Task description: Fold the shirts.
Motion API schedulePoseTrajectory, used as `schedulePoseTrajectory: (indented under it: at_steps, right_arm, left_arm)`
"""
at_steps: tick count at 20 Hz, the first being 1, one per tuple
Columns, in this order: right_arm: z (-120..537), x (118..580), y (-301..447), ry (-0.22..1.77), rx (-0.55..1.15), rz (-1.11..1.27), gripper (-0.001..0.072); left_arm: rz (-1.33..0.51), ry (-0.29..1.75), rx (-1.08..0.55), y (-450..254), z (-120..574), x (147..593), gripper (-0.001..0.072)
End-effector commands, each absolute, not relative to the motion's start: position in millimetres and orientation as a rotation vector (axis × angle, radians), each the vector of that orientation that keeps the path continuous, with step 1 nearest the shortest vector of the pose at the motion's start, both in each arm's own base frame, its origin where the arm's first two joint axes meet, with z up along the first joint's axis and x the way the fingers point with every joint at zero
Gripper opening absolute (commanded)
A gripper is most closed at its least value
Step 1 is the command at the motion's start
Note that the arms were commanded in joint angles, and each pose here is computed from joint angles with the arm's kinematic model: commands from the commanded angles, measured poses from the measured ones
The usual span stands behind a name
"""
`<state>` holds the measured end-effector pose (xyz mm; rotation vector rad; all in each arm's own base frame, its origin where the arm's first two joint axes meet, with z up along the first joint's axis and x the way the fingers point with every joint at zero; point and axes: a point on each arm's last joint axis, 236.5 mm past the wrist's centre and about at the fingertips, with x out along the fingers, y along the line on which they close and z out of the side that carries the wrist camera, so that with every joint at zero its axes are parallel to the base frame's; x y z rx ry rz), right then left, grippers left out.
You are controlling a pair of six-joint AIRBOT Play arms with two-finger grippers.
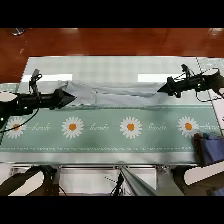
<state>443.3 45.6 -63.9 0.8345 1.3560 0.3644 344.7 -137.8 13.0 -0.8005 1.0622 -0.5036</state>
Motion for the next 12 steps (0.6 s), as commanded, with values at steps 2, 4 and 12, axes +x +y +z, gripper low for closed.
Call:
schedulePoseTrajectory:
  at_steps: [2,4,12]
  right_arm:
    - [-4,402,24,1.353,0.62,0.43,0.0028]
    - [31,379,9,1.289,0.514,0.371,0.0028]
    - [111,280,37,1.084,0.441,0.296,0.0028]
  left_arm:
    - [-0.599,1.097,-0.756,-167,13,329,0.0021]
    - [-0.635,1.103,-0.691,-192,10,323,0.002]
    - [-0.688,1.166,-0.34,-329,-4,349,0.0019]
